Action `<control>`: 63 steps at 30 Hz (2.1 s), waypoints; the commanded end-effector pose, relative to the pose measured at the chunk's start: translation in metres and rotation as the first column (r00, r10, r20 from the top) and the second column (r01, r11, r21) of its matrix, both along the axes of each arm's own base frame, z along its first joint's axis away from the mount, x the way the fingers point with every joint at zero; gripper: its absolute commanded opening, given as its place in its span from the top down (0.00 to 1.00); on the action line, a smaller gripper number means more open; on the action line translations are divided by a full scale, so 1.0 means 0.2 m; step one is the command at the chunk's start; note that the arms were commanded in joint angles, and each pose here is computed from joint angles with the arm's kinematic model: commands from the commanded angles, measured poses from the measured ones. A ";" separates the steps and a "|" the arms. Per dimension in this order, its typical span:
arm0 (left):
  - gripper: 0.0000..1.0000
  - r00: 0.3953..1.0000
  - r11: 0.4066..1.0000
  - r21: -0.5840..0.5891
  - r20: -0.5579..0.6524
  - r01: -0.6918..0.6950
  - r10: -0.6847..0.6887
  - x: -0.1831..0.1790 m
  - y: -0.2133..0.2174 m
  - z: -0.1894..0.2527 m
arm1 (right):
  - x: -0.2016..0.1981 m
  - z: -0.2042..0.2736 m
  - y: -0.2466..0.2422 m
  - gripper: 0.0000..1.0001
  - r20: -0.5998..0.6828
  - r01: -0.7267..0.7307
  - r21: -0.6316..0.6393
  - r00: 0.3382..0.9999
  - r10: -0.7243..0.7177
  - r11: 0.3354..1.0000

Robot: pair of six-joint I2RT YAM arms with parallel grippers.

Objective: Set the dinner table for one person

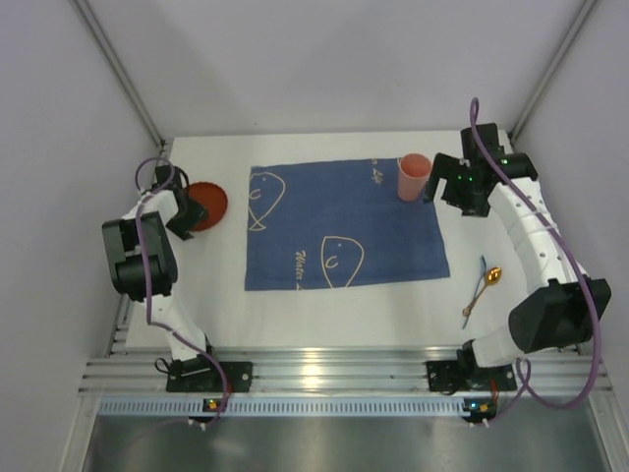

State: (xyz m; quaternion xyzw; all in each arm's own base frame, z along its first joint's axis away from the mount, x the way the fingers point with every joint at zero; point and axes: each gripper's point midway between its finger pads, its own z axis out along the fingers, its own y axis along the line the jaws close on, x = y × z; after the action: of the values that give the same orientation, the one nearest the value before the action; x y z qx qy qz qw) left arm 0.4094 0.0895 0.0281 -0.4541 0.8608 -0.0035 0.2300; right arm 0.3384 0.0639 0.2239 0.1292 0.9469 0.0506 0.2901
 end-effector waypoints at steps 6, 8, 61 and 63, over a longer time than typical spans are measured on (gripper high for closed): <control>0.87 0.999 0.999 -0.050 -0.037 0.010 -0.012 0.02 -0.02 -0.19 | -0.12 -0.13 -0.29 0.05 -0.031 0.227 0.115 0.974 -0.225 0.967; 1.00 0.999 0.998 -0.064 -0.032 0.028 -0.030 0.03 -0.04 -0.19 | -0.19 -0.20 -0.42 0.04 -0.055 0.351 0.118 0.936 -0.347 0.929; 1.00 0.710 0.698 -0.132 0.110 0.704 -0.695 -0.05 -1.30 0.14 | -0.47 -0.96 -0.69 0.62 -0.410 0.457 -0.220 0.758 -0.507 0.862; 1.00 0.710 0.698 -0.128 0.106 0.704 -0.696 -0.05 -1.30 0.14 | -0.46 -0.95 -0.69 0.61 -0.399 0.455 -0.214 0.767 -0.503 0.864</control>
State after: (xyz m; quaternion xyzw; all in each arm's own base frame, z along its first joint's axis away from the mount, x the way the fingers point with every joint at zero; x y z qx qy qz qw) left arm 0.3915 -0.1637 0.0544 -0.1221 0.9608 -0.1621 0.1886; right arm 0.2372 -0.0695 0.0255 0.3655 0.9239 -0.1014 0.0501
